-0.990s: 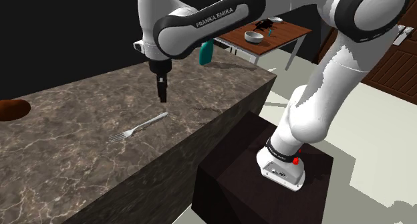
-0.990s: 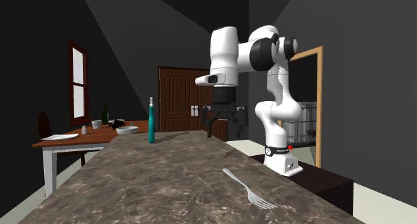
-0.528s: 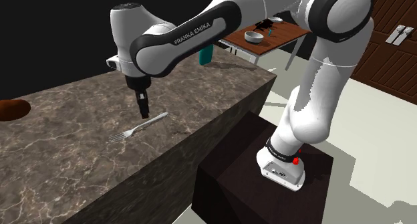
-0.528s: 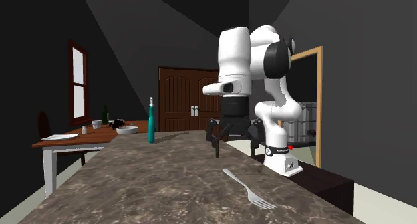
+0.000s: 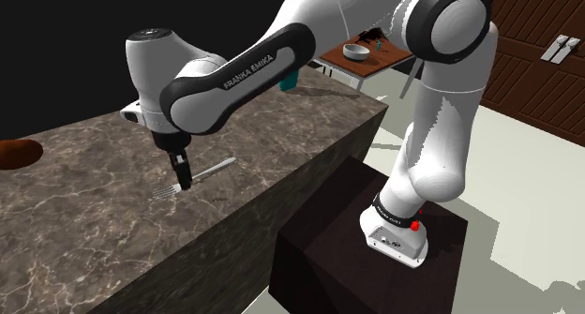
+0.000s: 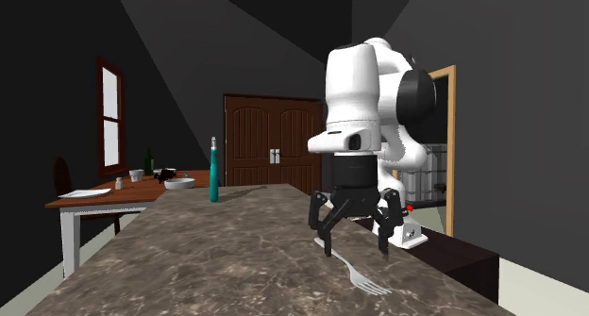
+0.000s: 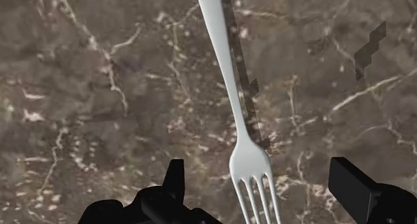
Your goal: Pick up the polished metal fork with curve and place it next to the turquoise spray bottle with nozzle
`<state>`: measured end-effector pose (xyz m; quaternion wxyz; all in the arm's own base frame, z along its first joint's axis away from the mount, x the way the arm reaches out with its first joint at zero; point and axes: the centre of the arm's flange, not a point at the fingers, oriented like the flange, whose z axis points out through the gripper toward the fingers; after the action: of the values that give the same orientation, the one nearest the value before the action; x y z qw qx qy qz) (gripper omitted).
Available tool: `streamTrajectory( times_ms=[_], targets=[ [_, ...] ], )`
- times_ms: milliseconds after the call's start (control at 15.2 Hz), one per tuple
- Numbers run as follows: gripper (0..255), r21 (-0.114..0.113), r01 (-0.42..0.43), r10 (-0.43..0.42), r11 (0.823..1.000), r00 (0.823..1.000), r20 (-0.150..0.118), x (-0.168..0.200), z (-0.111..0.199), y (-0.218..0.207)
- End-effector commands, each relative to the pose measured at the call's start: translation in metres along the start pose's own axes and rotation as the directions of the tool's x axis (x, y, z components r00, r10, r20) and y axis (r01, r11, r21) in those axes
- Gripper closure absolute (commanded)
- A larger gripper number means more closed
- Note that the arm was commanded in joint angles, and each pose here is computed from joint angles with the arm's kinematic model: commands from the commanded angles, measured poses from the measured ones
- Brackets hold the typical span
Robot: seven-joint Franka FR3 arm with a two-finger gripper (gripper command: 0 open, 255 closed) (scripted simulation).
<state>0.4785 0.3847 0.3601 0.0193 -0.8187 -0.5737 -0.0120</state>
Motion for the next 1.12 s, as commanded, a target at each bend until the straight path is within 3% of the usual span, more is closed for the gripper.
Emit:
streamTrajectory(
  times_ms=[0, 198, 726, 792, 1056],
  targets=[
    [0, 0.000, 0.002, -0.002, 1.000, 1.000, -0.001, 0.002, 0.011, -0.001],
    [0, 0.000, 0.002, -0.002, 1.000, 1.000, -0.001, 0.002, 0.029, -0.001],
    [0, 0.000, 0.002, -0.002, 1.000, 1.000, -0.001, 0.002, 0.029, -0.001],
    [255, 0.000, 0.002, -0.002, 1.000, 1.000, -0.001, 0.002, 0.029, -0.001],
    [255, 0.000, 0.002, -0.002, 1.000, 1.000, -0.001, 0.002, 0.030, -0.001]
  ],
)
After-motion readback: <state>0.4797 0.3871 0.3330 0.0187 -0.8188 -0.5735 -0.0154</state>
